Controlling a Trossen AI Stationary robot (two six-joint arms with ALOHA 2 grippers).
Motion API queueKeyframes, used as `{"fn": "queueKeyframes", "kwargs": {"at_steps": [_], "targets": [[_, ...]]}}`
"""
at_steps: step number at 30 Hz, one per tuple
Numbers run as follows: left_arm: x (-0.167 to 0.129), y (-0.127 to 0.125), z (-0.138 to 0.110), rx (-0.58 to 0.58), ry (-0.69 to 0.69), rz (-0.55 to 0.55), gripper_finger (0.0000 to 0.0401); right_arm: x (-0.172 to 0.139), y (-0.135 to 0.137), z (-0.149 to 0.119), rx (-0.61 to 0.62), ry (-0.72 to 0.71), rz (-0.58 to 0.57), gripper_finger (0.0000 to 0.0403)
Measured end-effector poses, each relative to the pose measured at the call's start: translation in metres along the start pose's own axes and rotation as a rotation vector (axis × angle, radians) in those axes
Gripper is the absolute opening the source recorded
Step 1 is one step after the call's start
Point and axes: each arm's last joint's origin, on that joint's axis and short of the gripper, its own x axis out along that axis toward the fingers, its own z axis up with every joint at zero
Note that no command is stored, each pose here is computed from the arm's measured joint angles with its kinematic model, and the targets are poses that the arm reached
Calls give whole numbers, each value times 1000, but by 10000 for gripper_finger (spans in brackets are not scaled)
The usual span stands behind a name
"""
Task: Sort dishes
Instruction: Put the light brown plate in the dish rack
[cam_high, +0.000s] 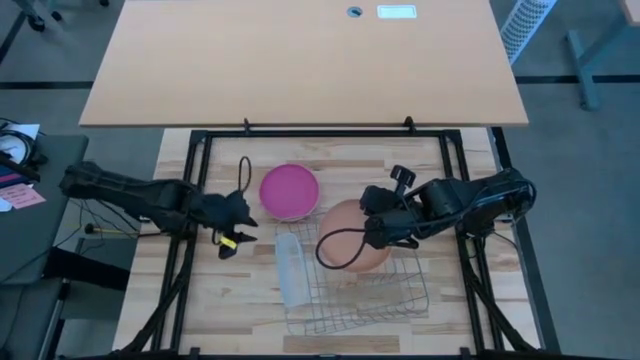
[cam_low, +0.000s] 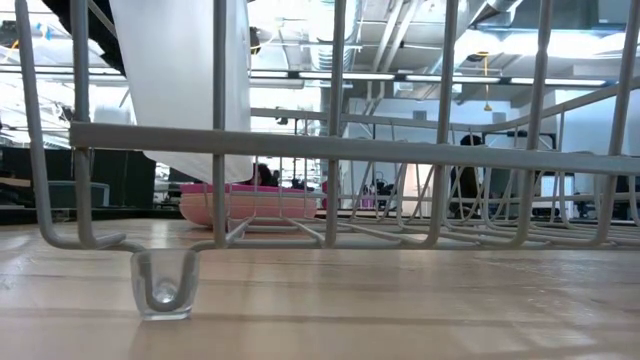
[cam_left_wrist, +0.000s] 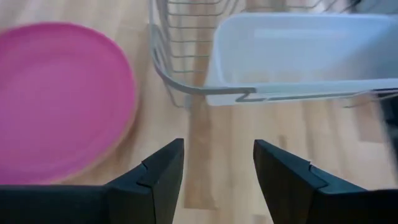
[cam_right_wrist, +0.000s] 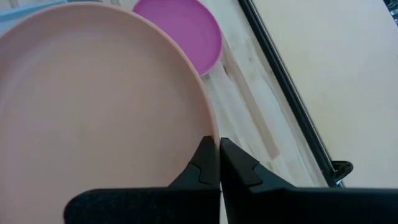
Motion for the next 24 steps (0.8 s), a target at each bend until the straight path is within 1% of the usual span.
{"fn": "queueKeyframes", "kwargs": {"at_steps": [2, 5, 8, 13, 17, 22, 24], "targets": [[4, -5, 1, 14, -27, 66, 187, 1, -1, 0, -6, 1, -2, 0], [11, -9, 7, -31, -98, 150, 187, 3, -3, 2, -9, 5, -8, 0], [18, -12, 10, -76, -112, 155, 187, 3, -4, 2, -17, 6, -9, 0], [28, -15, 9, -70, -69, 131, 187, 4, -4, 2, -35, 8, -10, 0], [36, -18, 14, -67, -101, 121, 187, 4, -5, 3, -53, 8, -11, 0], [58, -19, 18, -47, -130, 216, 187, 6, -7, 4, -54, 11, -17, 0], [66, -19, 20, -40, -136, 231, 187, 6, -7, 4, -56, 11, -19, 0]]}}
